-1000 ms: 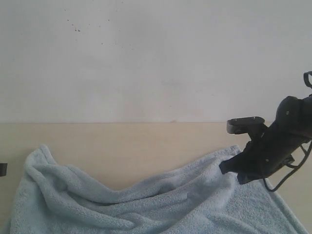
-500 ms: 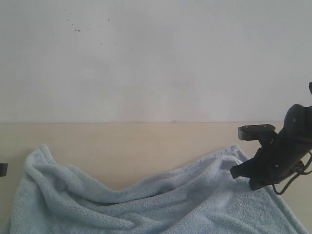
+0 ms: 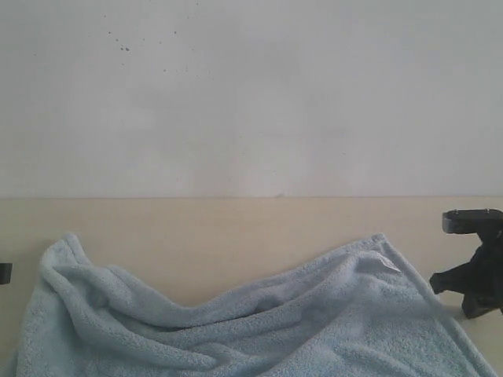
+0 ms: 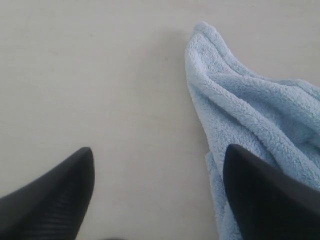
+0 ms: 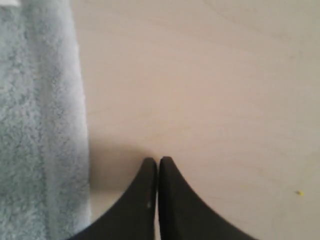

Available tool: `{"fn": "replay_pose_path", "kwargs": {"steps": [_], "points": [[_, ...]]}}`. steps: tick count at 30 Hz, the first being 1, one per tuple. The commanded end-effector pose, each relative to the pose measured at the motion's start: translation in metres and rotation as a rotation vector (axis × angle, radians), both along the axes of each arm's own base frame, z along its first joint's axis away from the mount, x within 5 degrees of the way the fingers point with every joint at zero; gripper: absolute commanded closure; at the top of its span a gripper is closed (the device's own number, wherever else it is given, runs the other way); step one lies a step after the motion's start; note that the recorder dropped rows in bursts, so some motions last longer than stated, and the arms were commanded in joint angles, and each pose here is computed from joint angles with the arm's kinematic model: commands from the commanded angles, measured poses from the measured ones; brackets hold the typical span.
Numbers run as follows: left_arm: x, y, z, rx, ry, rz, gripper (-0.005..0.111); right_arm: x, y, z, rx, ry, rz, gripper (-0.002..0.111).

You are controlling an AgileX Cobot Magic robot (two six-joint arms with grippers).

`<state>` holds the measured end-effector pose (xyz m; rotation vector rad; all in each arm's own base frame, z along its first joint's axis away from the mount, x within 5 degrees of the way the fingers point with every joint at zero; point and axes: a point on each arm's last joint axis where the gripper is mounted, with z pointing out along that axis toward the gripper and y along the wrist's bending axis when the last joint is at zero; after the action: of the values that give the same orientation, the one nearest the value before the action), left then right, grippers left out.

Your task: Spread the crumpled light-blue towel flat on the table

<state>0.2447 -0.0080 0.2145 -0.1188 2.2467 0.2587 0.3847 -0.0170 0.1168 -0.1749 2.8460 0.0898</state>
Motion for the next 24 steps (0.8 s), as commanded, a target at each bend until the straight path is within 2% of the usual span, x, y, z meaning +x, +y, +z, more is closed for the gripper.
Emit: {"fn": "replay_pose_path", "kwargs": {"steps": [1,6,11,14,24], "points": [[0.000,-0.001,-0.002,-0.003,0.008,-0.007,0.039,0.000,0.003,0.015,0.015,-0.055,0.020,0.107],[0.000,-0.001,-0.002,-0.011,0.007,-0.007,0.039,-0.001,0.028,0.043,0.064,-0.129,0.087,0.107],[0.000,-0.002,-0.002,-0.023,0.003,-0.001,0.039,-0.008,0.076,0.037,0.077,-0.079,0.239,0.107],[0.000,-0.002,-0.002,-0.023,0.003,-0.001,0.039,-0.006,0.082,0.035,0.073,-0.102,0.240,0.107],[0.000,-0.002,-0.002,-0.023,0.003,-0.001,0.039,-0.010,0.081,-0.001,0.064,0.044,0.259,0.107]]}}
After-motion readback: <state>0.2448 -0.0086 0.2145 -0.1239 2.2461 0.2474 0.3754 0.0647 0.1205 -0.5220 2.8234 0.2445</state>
